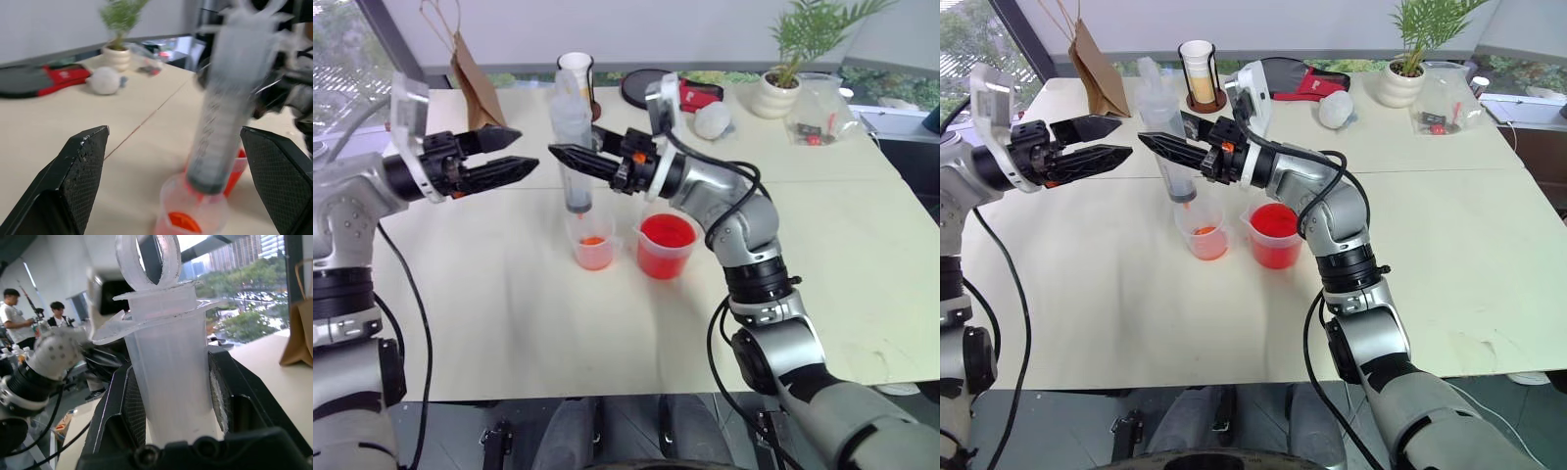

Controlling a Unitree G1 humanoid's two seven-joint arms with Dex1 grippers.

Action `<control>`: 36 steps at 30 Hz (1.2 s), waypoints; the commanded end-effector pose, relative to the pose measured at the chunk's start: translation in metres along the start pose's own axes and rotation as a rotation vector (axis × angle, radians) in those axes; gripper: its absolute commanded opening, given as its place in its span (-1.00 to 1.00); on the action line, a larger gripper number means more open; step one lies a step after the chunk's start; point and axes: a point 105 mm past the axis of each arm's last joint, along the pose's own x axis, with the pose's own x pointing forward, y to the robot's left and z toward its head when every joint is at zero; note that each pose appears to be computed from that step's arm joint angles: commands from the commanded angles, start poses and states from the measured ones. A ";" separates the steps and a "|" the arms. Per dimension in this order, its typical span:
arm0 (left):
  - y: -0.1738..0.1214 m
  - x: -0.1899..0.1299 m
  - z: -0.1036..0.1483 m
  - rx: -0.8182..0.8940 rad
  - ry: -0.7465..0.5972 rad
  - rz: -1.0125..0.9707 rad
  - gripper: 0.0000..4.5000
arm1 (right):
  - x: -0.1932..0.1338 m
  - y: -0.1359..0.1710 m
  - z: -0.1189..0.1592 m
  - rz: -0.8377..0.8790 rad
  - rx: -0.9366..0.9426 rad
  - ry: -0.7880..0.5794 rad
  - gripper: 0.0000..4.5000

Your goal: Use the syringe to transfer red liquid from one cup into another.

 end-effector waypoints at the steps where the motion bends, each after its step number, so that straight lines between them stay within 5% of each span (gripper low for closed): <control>1: -0.007 -0.004 0.024 0.064 -0.079 0.006 0.95 | -0.001 -0.003 0.044 -0.004 -0.035 -0.102 -0.36; 7: -0.040 0.009 0.027 0.090 -0.075 -0.104 0.95 | -0.063 -0.054 0.117 -0.216 0.127 -0.107 -0.36; 12: -0.063 0.023 0.003 0.118 0.037 -0.197 0.95 | -0.134 -0.086 0.154 -0.441 0.334 -0.015 -0.36; 16: -0.085 0.042 -0.016 0.131 0.097 -0.329 0.95 | -0.189 -0.102 0.109 -0.678 0.486 0.254 -0.36; 20: -0.091 0.054 -0.032 0.190 0.163 -0.380 0.95 | -0.224 -0.112 0.074 -0.834 0.564 0.356 -0.36; 25: -0.095 0.060 -0.042 0.191 0.186 -0.431 0.95 | -0.279 -0.091 -0.014 -1.051 0.831 0.668 -0.36; 36: -0.091 0.062 -0.048 0.179 0.197 -0.433 0.95 | -0.296 -0.073 -0.065 -1.143 0.949 0.777 -0.36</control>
